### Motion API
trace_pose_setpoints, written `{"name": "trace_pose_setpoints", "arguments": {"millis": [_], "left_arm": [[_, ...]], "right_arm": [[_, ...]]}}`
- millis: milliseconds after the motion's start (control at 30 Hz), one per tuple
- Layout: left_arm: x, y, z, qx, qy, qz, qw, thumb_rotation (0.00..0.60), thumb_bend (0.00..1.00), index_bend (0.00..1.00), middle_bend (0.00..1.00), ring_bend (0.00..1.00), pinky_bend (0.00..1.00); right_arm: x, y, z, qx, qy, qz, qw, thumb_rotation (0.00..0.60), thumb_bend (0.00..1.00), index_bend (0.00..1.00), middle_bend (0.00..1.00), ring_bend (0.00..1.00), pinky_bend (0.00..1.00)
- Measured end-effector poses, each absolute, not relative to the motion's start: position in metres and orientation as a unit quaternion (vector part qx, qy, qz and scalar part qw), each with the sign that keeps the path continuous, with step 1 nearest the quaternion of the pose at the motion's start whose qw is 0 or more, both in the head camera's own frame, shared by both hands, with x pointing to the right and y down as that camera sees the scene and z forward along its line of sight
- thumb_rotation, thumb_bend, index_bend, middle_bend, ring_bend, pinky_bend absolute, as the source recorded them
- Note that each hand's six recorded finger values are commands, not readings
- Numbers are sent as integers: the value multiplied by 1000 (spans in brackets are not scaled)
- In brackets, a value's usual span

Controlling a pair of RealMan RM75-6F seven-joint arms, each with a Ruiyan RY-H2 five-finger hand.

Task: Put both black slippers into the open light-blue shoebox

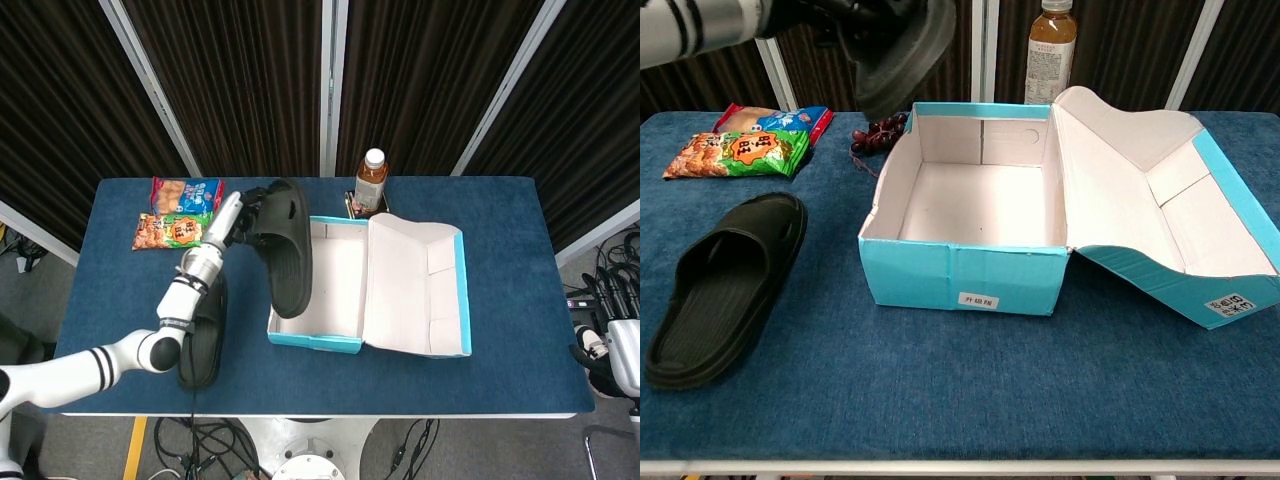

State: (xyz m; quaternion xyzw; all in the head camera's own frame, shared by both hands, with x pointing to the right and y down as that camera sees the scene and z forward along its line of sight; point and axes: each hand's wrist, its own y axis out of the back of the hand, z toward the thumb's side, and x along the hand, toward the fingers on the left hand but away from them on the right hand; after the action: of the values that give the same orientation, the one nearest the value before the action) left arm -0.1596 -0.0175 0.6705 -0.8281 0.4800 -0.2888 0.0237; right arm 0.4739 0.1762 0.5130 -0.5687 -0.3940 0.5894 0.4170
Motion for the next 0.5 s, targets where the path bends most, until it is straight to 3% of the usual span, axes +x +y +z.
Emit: {"name": "trace_pose_setpoints", "arguments": {"millis": [233, 500], "left_arm": [[-112, -22, 699, -851, 452, -267, 16, 600, 0, 417, 459, 687, 809], [-93, -20, 729, -847, 447, -283, 47, 600, 0, 417, 463, 686, 804]], "right_arm": [[472, 176, 509, -564, -391, 594, 420, 600, 26, 0, 0, 0, 0], [474, 177, 506, -557, -393, 602, 415, 600, 26, 0, 0, 0, 0]]}}
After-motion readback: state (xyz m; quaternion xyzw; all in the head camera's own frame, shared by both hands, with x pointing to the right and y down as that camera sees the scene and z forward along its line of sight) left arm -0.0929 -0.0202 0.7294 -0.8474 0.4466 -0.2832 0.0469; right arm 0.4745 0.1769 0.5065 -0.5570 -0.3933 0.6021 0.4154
